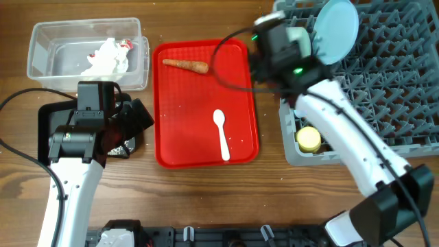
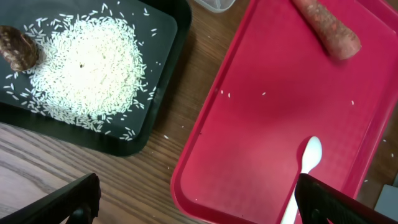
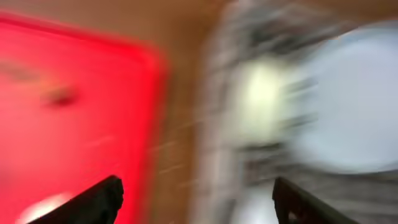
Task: Sort waste into correct bins and load items into the dishwasher rack
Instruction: 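Carry the plate right and stand it upright in the rack, then grasp the white spoon on the red tray with the right gripper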
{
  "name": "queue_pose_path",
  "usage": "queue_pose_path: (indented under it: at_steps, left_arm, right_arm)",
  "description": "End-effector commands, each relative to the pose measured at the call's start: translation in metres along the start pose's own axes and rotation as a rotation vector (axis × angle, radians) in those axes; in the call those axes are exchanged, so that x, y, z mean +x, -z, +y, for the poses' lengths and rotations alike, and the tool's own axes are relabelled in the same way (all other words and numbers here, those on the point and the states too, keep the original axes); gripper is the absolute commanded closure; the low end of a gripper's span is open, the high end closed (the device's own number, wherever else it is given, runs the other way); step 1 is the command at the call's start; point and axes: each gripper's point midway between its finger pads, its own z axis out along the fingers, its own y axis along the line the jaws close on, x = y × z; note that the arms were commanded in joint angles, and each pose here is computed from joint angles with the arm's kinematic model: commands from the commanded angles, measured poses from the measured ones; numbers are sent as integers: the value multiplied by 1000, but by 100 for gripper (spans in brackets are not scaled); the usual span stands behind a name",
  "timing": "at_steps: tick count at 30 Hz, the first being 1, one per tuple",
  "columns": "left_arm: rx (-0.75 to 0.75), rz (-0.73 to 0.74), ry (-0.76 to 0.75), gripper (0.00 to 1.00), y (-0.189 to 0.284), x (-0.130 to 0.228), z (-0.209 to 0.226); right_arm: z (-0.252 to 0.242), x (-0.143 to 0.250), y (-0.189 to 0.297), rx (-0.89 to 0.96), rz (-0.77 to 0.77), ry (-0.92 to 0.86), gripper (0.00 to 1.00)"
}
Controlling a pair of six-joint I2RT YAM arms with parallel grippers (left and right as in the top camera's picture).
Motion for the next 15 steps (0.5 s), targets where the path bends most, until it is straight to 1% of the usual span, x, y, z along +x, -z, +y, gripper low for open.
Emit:
queue_pose_path:
  at_steps: [1, 5, 7, 10, 12, 15]
  left_arm:
    - [-16, -12, -7, 0, 0, -4, 3]
    - [-16, -12, -7, 0, 0, -4, 3]
    - [-16, -12, -7, 0, 0, -4, 3]
    - [-16, -12, -6, 0, 0, -4, 3]
    - [-16, -12, -6, 0, 0, -4, 3]
    - [-16, -12, -6, 0, 0, -4, 3]
  right_arm:
    - [97, 64, -10, -340, 311, -346, 21]
    - [130, 128, -25, -300, 567, -376, 23]
    - [145, 146, -31, -298, 630, -357, 22]
    - [164, 170, -49, -276, 676, -304, 22]
    - [160, 179, -71, -192, 659, -303, 24]
    - [162, 187, -90, -160, 663, -336, 27]
